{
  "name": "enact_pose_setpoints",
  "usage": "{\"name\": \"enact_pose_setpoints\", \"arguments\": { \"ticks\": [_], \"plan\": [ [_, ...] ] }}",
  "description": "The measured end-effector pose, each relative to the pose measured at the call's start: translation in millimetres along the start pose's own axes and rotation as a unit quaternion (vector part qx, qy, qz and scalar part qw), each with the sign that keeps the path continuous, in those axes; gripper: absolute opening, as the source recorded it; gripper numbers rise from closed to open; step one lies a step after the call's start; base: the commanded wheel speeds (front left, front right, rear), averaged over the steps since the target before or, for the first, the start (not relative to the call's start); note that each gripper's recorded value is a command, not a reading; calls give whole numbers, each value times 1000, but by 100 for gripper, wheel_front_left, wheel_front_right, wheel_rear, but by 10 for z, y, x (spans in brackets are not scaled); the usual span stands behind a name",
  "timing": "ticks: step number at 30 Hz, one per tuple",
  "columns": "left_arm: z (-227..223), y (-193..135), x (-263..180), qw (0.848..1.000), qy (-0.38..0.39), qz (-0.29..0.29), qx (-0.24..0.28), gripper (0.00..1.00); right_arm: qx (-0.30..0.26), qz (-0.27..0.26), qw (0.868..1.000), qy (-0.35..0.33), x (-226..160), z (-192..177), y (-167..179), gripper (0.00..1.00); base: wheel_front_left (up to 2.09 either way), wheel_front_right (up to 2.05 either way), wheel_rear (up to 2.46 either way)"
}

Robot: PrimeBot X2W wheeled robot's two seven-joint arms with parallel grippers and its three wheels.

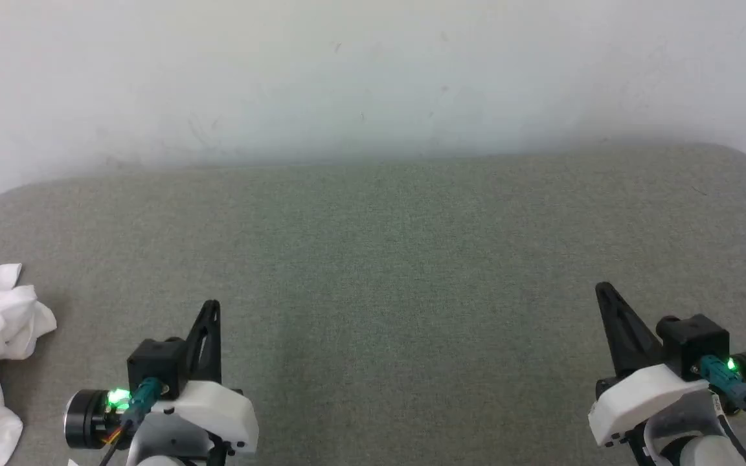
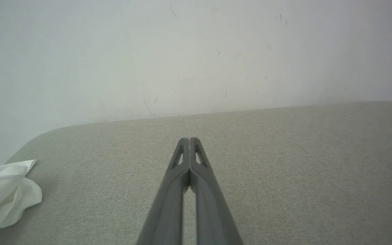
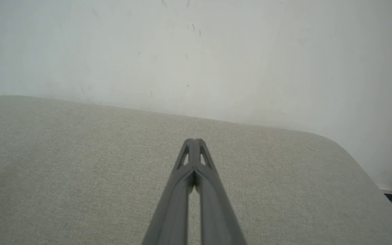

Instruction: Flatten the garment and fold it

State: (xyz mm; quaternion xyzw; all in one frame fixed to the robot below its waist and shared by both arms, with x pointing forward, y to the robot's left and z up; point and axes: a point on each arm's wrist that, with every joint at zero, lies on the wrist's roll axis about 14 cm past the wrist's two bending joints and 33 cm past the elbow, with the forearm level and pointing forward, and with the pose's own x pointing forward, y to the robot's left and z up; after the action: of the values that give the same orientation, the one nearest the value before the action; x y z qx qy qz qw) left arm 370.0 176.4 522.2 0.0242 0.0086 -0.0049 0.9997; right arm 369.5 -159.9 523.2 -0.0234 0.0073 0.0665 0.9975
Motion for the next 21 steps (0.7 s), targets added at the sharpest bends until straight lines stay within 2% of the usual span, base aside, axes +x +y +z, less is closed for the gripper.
{"name": "enact_pose_setpoints", "arguments": {
  "ticks": [21],
  "plan": [
    [0, 0, 0, 1000, 0, 0, 0, 0, 0, 0, 1000, 0, 0, 0, 0, 0, 0, 0, 0]
  ]
}}
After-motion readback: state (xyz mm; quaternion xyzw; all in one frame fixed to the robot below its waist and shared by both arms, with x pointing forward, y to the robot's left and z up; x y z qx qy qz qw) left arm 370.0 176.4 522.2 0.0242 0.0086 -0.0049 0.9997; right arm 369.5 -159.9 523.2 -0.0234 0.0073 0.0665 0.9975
